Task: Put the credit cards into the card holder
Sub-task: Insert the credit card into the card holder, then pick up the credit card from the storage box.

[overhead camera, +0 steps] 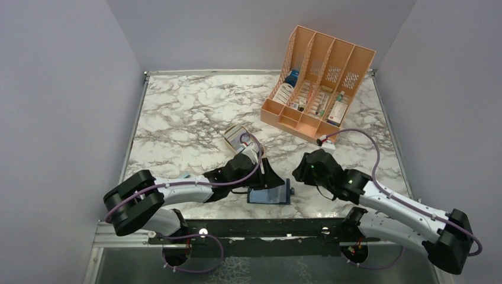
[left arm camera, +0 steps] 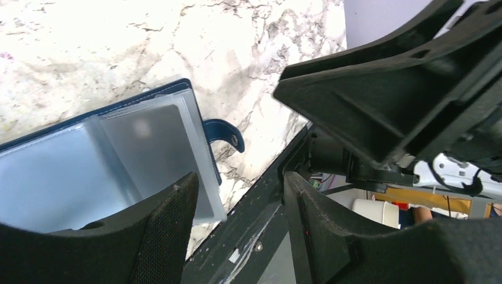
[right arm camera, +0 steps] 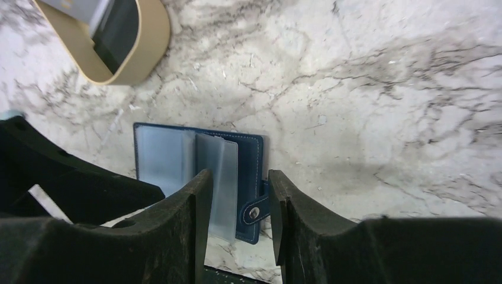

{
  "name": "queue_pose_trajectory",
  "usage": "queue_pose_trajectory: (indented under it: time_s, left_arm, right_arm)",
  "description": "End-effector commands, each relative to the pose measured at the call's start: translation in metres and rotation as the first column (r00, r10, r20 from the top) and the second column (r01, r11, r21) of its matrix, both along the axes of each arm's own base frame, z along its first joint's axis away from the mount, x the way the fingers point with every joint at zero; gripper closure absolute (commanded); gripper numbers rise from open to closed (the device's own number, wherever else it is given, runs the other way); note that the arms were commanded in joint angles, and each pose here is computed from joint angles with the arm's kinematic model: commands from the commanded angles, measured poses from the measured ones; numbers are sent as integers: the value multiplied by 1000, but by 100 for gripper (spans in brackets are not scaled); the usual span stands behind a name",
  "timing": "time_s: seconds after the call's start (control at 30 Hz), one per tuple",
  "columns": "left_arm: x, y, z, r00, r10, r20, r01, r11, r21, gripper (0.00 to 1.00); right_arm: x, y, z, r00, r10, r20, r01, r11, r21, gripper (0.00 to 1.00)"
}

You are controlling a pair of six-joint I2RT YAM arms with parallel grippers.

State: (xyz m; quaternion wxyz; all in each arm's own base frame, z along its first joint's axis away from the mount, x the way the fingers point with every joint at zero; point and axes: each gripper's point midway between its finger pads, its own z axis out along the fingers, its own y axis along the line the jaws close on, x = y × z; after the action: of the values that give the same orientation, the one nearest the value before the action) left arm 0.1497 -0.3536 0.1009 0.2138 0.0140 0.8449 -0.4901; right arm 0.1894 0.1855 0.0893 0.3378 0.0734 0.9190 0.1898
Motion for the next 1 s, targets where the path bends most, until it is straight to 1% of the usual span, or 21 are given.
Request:
queue_pose_trajectory:
  time_s: [0.0, 0.1, 0.2, 0.27, 0.37, 0.47, 0.53, 0.63, 0.7, 0.8, 0.9, 0.97]
  left_arm:
    - [0, -14, 20, 997, -43, 56, 46, 998, -48, 43]
    - [2, -13, 17, 996, -42, 80, 45, 998, -32, 43]
    - [7, -7, 10, 993, -29, 110, 29, 1000, 10, 44]
    - [14, 1, 7, 992, -2, 124, -4, 999, 54, 45]
    - [34, 27, -1, 985, 69, 156, -98, 977, 189, 45]
    - [55, 58, -1, 972, 104, 212, -170, 933, 318, 45]
    - [73, 78, 7, 957, 121, 262, -215, 905, 367, 45]
    - [97, 104, 15, 941, 104, 322, -248, 860, 445, 45]
    - [112, 118, 20, 935, 77, 346, -255, 825, 505, 45]
    - [134, 135, 24, 931, 10, 364, -248, 750, 614, 44]
    - [158, 141, 29, 922, -73, 380, -229, 688, 689, 43]
    - [172, 139, 33, 907, -131, 400, -222, 658, 720, 42]
  right_arm:
    - [5, -25, 28, 991, -107, 81, 107, 994, -7, 60]
    - [5, -22, 39, 990, -99, 99, 96, 995, 36, 60]
    - [8, -9, 51, 990, -35, 137, 26, 997, 70, 60]
    - [10, 0, 60, 987, 8, 163, -22, 996, 82, 60]
    - [15, 12, 74, 979, 46, 200, -67, 993, 97, 60]
    - [20, 23, 80, 978, 60, 201, -84, 990, 115, 61]
    - [22, 32, 83, 975, 89, 202, -116, 985, 126, 61]
    - [22, 43, 84, 974, 124, 188, -151, 979, 138, 61]
    - [22, 48, 84, 972, 143, 187, -171, 975, 144, 61]
    - [21, 53, 85, 966, 167, 197, -198, 968, 153, 61]
    - [20, 56, 87, 961, 179, 209, -215, 963, 164, 61]
    - [19, 57, 88, 959, 188, 213, -225, 960, 168, 61]
